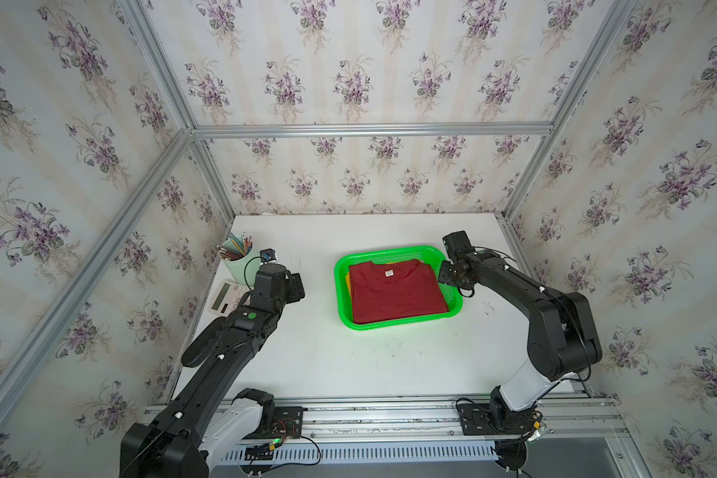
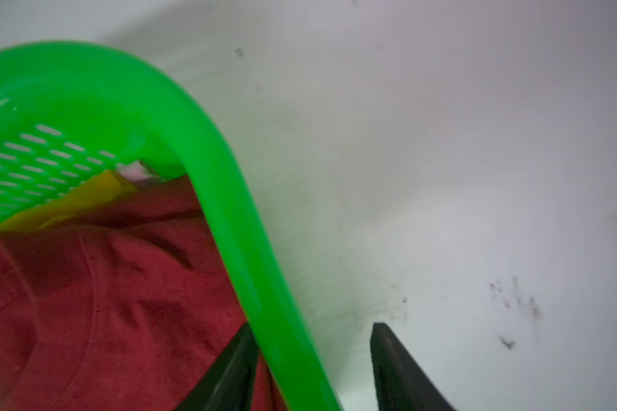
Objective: Put the folded t-shirts into the basket
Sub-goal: Move the bin to the center of the board, then reset both arms
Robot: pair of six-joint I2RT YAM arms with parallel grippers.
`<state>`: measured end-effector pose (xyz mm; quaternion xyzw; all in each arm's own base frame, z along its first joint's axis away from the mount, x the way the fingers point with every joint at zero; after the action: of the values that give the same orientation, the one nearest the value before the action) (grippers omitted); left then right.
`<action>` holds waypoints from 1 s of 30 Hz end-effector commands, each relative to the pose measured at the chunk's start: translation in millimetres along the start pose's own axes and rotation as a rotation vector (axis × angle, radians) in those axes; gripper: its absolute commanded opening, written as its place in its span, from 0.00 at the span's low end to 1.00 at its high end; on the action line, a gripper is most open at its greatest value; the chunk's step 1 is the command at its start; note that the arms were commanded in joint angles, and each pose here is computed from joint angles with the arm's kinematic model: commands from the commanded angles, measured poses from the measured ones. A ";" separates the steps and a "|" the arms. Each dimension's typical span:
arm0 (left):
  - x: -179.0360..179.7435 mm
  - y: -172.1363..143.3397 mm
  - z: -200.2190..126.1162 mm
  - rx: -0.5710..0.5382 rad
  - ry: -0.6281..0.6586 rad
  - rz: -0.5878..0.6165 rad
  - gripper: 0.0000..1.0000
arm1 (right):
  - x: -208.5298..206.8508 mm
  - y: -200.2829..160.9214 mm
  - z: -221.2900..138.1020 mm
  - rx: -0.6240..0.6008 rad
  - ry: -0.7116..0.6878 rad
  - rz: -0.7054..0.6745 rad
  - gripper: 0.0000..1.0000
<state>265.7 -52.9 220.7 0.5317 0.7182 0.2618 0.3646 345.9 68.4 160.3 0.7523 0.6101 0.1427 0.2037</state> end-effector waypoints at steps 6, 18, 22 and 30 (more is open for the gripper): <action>-7.6 1.8 9.0 -0.036 -0.062 0.088 0.86 | -16.1 31.7 -90.9 -0.494 0.180 0.120 0.74; 12.5 -3.6 39.9 -0.315 0.088 0.339 0.92 | -88.3 -71.1 -87.0 -1.026 -0.020 0.104 1.00; 15.2 -15.8 54.3 -0.288 0.100 0.393 0.92 | -106.5 -95.6 -68.2 -0.935 -0.118 0.187 1.00; 24.3 -27.6 77.1 -0.399 0.000 0.427 0.92 | -119.2 -101.5 -25.8 -0.781 -0.157 0.172 1.00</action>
<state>295.0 -39.1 124.8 0.6271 0.5608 0.4332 0.3235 211.2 -29.3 133.6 0.6877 0.4183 0.2992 0.5124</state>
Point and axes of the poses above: each gripper's point midway between its finger pads, its own z axis out along the fingers, its own x axis along the line the jaws close on, y = z × x, the point moved 7 cm from there along -z, back along the fingers, and after that the axes turned 6 degrees about -z, right-handed, at the moved point
